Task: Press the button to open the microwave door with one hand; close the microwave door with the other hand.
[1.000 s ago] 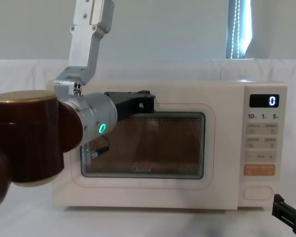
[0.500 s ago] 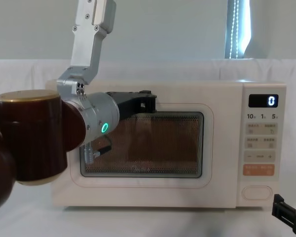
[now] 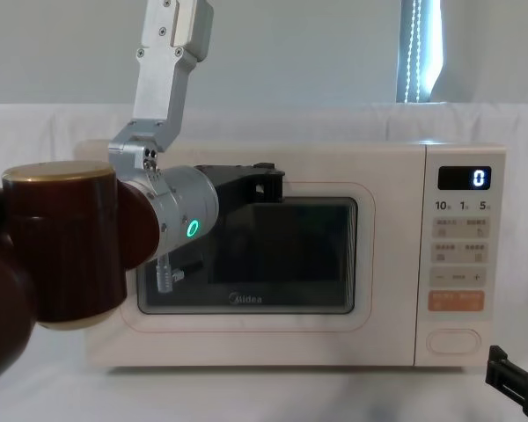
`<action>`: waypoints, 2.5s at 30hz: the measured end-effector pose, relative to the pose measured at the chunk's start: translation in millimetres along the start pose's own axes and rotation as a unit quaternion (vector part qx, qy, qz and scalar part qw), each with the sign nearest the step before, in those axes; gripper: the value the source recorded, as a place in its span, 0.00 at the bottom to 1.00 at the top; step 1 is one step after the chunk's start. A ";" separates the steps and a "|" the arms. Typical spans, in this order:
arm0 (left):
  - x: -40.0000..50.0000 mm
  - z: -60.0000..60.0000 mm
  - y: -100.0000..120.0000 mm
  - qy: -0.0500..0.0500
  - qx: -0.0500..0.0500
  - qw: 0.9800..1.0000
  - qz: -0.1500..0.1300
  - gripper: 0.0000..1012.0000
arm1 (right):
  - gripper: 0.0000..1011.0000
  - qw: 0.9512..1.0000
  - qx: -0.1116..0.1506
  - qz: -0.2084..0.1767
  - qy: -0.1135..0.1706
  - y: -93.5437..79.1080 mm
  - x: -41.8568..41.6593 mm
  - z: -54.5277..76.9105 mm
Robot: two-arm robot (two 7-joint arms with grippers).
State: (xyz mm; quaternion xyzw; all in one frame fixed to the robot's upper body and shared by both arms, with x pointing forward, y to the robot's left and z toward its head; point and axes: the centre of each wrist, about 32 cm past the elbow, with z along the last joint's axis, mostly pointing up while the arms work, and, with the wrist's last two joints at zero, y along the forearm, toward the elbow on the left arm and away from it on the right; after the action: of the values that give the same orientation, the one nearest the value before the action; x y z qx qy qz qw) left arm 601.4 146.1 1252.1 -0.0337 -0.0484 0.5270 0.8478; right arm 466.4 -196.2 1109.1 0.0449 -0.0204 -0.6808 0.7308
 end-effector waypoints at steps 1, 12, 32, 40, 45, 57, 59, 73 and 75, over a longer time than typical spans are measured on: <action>0.0 0.0 0.0 0.000 0.000 1.000 0.000 0.00 | 0.99 1.000 0.000 0.000 0.000 0.0 0.0 0.0; -0.5 -4.7 15.3 0.012 0.000 1.000 0.002 0.00 | 0.99 1.000 0.000 0.000 0.000 0.0 0.0 0.0; 12.3 -46.0 103.9 0.067 0.017 0.997 0.041 0.00 | 0.99 1.000 0.000 0.000 0.000 0.0 -0.1 0.0; 11.0 -65.4 140.2 0.082 0.029 0.994 0.073 0.00 | 0.99 1.000 0.000 0.000 0.000 0.0 0.0 0.0; 10.5 -71.6 156.5 0.092 0.035 0.991 0.087 0.00 | 0.99 1.000 0.000 0.000 0.000 0.0 0.0 0.0; 6.3 -84.4 185.8 0.106 0.042 0.986 0.120 0.00 | 0.99 1.000 0.000 0.000 0.000 0.0 0.0 0.0; 6.3 -85.0 186.8 0.103 0.040 0.986 0.125 0.00 | 0.99 1.000 0.000 0.000 0.000 0.0 0.0 0.0; 6.1 -84.7 186.8 0.104 0.041 0.986 0.122 0.00 | 0.99 1.000 0.000 0.000 0.000 0.0 0.0 0.0; 6.1 -84.6 186.8 0.105 0.041 0.986 0.122 0.00 | 0.99 1.000 0.000 0.000 0.000 0.0 0.0 0.0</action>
State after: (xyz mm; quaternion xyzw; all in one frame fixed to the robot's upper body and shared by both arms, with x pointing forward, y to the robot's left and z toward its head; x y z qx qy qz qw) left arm 447.7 233.7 1148.2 -0.0592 0.0669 0.6215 0.7783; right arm 466.4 -196.1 1109.1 0.0449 -0.0204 -0.6807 0.7309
